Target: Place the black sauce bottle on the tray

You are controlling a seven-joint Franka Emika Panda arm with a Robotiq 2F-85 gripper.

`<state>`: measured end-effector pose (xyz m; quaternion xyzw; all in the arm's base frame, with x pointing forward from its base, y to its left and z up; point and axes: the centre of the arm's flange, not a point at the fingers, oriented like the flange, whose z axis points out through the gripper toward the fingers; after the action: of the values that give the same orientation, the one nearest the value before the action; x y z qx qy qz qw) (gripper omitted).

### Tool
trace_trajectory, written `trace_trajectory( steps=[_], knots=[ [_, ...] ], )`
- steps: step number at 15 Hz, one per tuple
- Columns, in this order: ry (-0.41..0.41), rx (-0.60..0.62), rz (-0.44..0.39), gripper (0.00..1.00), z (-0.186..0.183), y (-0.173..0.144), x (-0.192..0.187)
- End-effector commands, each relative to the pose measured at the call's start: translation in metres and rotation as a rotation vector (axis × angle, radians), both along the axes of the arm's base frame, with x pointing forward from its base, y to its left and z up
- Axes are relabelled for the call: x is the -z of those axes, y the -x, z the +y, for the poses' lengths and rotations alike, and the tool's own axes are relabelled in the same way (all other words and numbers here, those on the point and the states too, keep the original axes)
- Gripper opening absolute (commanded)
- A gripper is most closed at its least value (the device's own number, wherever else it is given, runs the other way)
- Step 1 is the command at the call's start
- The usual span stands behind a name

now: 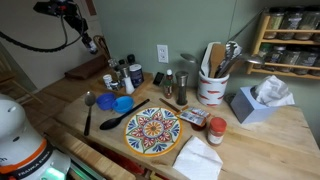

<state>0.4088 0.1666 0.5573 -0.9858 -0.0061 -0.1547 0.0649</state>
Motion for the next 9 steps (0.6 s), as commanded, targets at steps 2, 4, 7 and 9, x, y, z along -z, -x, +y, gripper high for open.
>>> trace_trajectory(
  steps=[2,4,7,9],
  knots=[
    [-0.003,-0.017,0.002,0.3,0.008,0.003,0.001],
    [-0.003,-0.02,0.002,0.3,0.008,0.003,0.0],
    [-0.01,-0.041,0.002,0.08,0.009,0.0,0.002],
    [0.003,-0.067,0.014,0.08,0.023,-0.012,0.008]
  ],
)
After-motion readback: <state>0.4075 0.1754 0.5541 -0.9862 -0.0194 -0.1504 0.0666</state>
